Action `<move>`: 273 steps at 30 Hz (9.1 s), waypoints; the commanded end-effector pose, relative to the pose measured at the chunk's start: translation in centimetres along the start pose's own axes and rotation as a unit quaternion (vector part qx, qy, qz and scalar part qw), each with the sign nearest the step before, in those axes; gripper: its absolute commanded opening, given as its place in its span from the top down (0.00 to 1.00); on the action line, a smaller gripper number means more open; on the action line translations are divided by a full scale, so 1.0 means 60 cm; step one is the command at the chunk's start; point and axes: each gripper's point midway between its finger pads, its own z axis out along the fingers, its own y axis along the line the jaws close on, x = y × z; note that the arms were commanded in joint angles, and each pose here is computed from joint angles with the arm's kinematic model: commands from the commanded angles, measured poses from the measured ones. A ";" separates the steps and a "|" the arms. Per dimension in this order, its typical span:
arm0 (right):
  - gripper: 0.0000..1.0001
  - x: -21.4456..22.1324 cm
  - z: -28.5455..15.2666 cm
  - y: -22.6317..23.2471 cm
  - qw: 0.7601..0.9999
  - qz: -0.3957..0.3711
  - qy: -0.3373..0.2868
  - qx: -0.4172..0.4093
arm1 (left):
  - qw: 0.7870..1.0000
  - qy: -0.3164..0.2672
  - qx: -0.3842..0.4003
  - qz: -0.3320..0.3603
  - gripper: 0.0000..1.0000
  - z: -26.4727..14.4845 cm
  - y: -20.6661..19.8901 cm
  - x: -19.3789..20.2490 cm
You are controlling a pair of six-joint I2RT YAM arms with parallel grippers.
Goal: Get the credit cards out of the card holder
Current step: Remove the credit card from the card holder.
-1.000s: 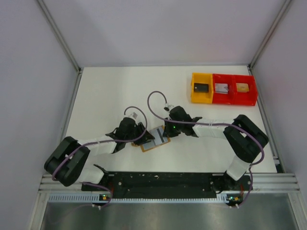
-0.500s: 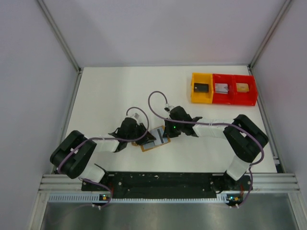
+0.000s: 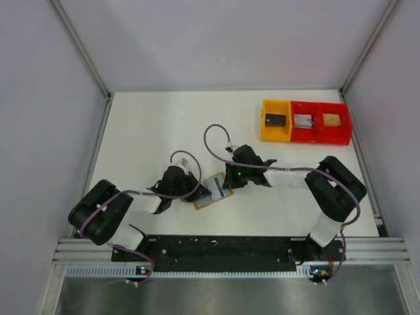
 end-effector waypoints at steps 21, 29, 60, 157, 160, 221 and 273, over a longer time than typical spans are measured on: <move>1.00 0.020 0.017 -0.037 0.999 0.024 0.030 0.024 | 0.999 -0.045 -0.014 -0.022 1.00 -0.066 0.043 0.014; 1.00 0.000 0.009 -0.019 1.000 0.012 0.013 0.005 | 0.998 -0.064 0.006 -0.025 1.00 -0.102 0.040 0.021; 0.40 -0.058 -0.200 0.243 0.905 -0.160 -0.081 -0.386 | 0.911 -0.116 0.287 0.271 1.00 -0.259 -0.203 0.017; 0.20 -0.129 -0.381 0.278 0.903 -0.049 -0.340 -0.259 | 0.916 -0.192 0.344 -0.083 1.00 -0.293 -0.294 -0.099; 0.21 -0.124 -0.382 0.304 0.895 -0.011 -0.320 -0.311 | 0.914 -0.187 0.350 -0.079 1.00 -0.291 -0.293 -0.094; 1.00 -0.009 -0.402 0.234 0.917 -0.234 -0.091 -0.310 | 0.820 -0.012 0.276 0.502 0.15 -0.302 -0.343 -0.002; 0.42 -0.087 -0.441 0.261 0.798 -0.002 -0.440 -0.411 | 0.872 -0.237 0.423 0.071 1.00 -0.358 -0.391 -0.075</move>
